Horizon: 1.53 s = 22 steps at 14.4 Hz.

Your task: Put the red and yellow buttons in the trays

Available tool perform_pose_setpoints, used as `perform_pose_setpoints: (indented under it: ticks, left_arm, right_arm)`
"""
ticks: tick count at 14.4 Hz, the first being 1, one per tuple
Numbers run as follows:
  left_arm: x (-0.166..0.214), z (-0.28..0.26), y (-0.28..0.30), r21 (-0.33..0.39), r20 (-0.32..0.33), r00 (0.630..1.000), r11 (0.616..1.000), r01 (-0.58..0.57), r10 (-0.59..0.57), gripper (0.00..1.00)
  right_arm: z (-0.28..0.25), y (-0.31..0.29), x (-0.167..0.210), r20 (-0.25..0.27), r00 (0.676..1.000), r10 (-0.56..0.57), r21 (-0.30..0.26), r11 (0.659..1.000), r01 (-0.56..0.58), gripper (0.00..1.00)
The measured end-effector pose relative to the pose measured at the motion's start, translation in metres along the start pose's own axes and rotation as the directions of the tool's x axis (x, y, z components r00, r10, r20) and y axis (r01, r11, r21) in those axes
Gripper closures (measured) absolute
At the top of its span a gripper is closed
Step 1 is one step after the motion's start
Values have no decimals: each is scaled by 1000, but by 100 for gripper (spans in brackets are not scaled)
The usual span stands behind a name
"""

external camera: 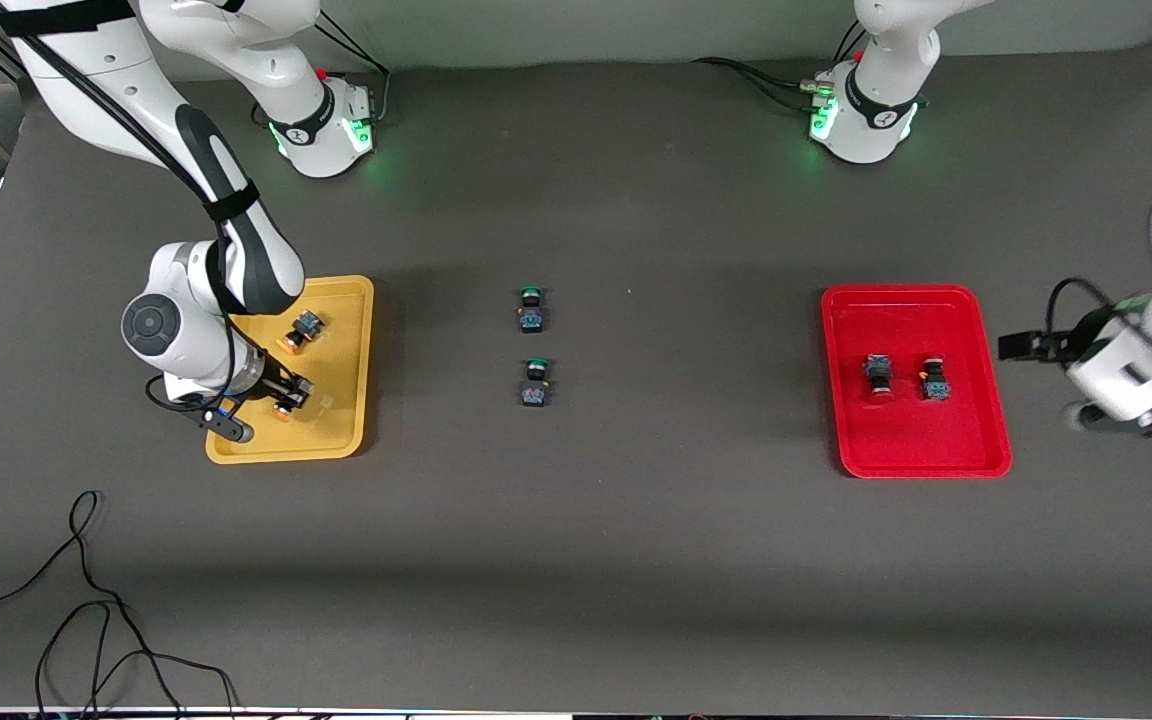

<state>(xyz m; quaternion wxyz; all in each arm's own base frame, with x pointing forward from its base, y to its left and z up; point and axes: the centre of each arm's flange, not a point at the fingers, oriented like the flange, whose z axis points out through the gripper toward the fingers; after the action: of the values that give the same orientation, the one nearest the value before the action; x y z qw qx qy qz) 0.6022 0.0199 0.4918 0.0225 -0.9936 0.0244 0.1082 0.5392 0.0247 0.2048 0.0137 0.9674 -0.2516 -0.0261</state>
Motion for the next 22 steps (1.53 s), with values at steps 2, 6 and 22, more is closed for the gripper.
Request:
perform_pose_setpoints:
  ticks: [2, 6, 22]
  left_arm:
    - [-14, -28, 5, -16, -38, 999, 1000, 5, -6, 0]
    - [-32, -56, 18, -36, -85, 996, 999, 1, -4, 0]
    - [-49, -73, 52, -25, -114, 993, 999, -30, 27, 0]
  right_arm:
    - [1, 0, 0, 7, 1000, 15, 8, 1000, -15, 67]
    - [6, 1, -1, 16, 1000, 19, 4, 1000, -19, 44]
    - [-280, 47, -21, -156, 975, -160, 117, 977, 179, 0]
